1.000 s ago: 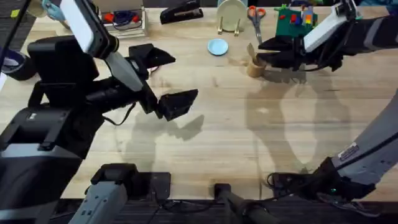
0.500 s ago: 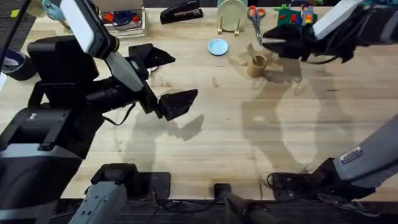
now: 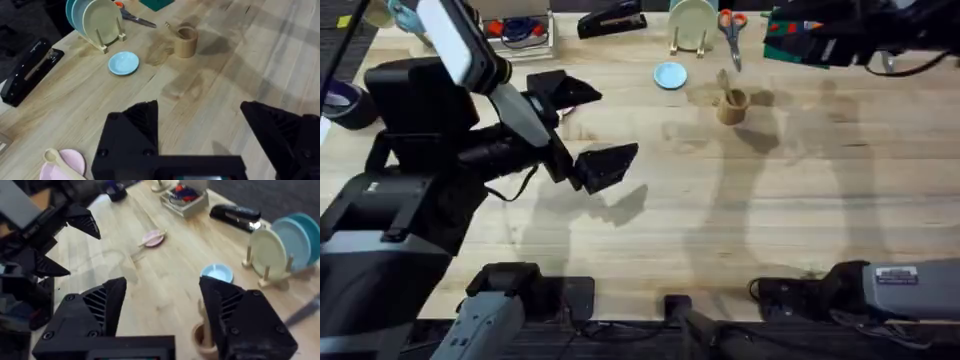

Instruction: Pick up a utensil and set it on the pink plate, then put the other utensil in the container.

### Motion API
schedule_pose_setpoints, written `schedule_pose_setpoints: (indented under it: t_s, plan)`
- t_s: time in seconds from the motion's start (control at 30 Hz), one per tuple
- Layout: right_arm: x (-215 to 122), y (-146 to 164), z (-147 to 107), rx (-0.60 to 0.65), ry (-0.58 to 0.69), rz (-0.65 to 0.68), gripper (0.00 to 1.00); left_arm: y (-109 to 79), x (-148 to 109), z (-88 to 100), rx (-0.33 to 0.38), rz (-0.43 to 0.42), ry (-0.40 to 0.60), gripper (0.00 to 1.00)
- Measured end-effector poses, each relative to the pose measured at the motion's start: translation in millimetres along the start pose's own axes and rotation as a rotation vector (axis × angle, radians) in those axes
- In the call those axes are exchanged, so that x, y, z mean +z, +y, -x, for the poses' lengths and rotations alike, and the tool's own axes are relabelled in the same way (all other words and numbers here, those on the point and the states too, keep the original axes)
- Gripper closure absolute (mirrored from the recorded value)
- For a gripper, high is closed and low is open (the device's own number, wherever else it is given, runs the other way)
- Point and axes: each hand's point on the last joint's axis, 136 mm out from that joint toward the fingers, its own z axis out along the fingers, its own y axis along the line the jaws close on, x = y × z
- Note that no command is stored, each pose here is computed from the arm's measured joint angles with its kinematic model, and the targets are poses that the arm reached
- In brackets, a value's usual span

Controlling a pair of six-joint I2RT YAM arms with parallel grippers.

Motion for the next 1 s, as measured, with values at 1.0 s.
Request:
schedule_pose_setpoints:
  t_s: [1.0]
  plan:
    - [-84, 32, -101, 0.618, 0.617, -0.676, 0.007, -3.2, 0, -5.3, -0.027, -0.011, 0.019, 0.007]
